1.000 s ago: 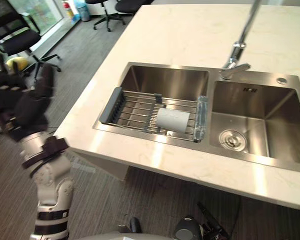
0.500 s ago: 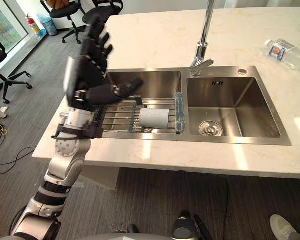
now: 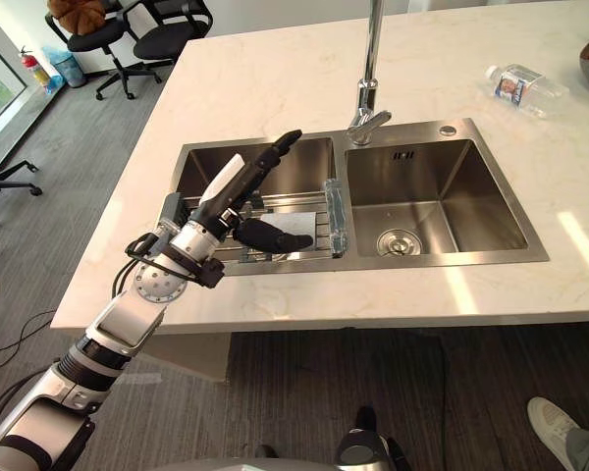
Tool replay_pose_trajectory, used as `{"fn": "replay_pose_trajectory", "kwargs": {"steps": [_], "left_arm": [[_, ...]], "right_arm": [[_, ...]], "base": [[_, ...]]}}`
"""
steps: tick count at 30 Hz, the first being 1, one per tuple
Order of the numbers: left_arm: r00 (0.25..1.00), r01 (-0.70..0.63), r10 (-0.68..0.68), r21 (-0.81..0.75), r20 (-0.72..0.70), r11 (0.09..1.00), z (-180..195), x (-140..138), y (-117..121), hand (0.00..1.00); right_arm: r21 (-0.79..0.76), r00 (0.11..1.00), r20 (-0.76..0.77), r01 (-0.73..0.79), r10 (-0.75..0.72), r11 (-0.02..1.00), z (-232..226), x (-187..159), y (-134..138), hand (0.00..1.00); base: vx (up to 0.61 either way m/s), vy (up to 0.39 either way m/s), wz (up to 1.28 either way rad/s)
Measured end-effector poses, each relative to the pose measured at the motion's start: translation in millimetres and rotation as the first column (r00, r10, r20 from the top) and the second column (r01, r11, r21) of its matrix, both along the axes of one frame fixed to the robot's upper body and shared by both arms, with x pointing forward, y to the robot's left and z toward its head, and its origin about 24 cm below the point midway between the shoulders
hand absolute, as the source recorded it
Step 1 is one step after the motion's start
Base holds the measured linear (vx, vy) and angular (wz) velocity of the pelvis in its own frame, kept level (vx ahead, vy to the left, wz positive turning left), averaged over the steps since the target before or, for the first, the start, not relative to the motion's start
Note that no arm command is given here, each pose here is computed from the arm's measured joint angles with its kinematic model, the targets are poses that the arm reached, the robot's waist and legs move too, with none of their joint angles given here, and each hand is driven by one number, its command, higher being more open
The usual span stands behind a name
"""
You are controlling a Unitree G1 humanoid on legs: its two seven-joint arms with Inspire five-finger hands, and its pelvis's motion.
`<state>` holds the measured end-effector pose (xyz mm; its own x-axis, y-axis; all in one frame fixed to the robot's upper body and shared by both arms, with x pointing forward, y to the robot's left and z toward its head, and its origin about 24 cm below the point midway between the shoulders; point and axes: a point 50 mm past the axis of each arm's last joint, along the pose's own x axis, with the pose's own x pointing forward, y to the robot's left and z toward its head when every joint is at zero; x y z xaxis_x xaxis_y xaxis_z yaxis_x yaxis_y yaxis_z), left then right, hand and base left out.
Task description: Walk over to the sink, pick up the cup, carry it to the dishwasher, place the cup inside the dishwasher, then close the dishwasher door
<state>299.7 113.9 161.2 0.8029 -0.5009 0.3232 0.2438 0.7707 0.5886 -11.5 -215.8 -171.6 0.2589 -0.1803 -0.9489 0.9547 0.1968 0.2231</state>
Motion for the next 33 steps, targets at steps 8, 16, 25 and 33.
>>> {"fn": "replay_pose_trajectory", "kwargs": {"steps": [8, 16, 25, 33], "left_arm": [[0.996, -0.054, 0.051, 0.045, 0.073, 0.998, 12, 5, 0, 1.00], [0.993, -0.115, 0.115, 0.203, 0.012, 0.972, -12, 18, 7, 1.00], [0.981, -0.171, 0.191, 0.317, -0.035, 0.933, -30, 27, 20, 1.00], [0.951, -0.232, 0.297, 0.444, -0.084, 0.866, -50, 35, 46, 1.00]], "right_arm": [[-0.020, 1.000, -0.003, 0.000, 0.000, 1.000, 0, -3, -1, 1.00], [-0.045, 1.000, -0.008, 0.006, -0.006, 0.999, 2, -15, 0, 1.00], [-0.038, 1.000, -0.003, 0.003, -0.003, 0.999, 1, -16, 3, 1.00], [-0.010, 0.999, 0.033, -0.033, 0.033, 0.999, 3, -8, -3, 1.00]], "base": [[-0.04, -0.002, -0.05], [-0.03, -0.005, -0.09], [-0.02, -0.005, -0.06], [-0.06, -0.005, 0.00]]}}
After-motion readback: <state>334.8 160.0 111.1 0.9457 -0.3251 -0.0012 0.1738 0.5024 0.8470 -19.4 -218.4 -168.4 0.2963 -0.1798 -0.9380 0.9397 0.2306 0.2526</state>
